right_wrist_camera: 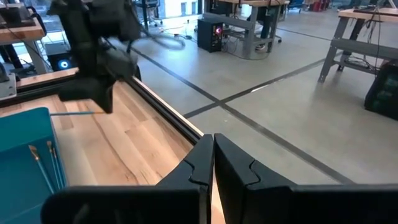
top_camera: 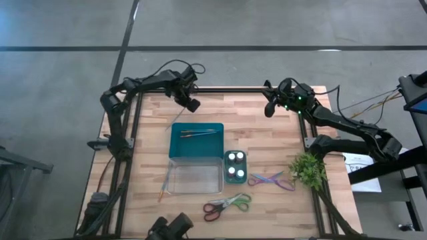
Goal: Pick & Place Paint Supplies
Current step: Put the blue paint brush into the blue bin
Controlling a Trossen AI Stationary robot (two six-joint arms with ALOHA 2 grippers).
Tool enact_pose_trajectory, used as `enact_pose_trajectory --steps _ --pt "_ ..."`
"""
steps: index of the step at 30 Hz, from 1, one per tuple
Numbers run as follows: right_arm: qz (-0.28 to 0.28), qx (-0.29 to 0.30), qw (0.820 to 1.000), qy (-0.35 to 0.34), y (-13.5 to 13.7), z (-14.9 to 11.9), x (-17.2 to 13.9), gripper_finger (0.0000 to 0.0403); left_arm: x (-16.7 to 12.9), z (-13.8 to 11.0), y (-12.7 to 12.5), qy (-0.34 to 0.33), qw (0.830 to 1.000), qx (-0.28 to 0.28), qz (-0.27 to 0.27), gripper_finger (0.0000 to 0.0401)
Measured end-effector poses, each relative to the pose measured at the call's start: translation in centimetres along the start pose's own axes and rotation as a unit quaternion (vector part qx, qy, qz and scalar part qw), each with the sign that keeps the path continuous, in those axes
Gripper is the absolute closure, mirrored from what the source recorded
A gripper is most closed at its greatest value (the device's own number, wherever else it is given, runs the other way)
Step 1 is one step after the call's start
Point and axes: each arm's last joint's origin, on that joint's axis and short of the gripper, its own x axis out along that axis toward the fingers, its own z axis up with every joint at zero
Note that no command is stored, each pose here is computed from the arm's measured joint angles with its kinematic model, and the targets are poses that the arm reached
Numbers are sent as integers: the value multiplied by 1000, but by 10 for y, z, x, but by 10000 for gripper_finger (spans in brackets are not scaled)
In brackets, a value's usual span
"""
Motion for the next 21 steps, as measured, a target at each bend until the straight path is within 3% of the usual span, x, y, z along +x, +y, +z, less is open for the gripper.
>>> enact_pose_trajectory --steps 8,16,21 --pt "0 3 1000 7 0 -4 0 394 -42 5 -4 -108 993 36 -13 398" --pt "0 9 1000 12 0 -8 0 394 -82 11 -13 -159 984 77 -23 399" --pt "0 13 1000 15 0 -10 0 394 -103 17 -30 -178 974 112 -87 399"
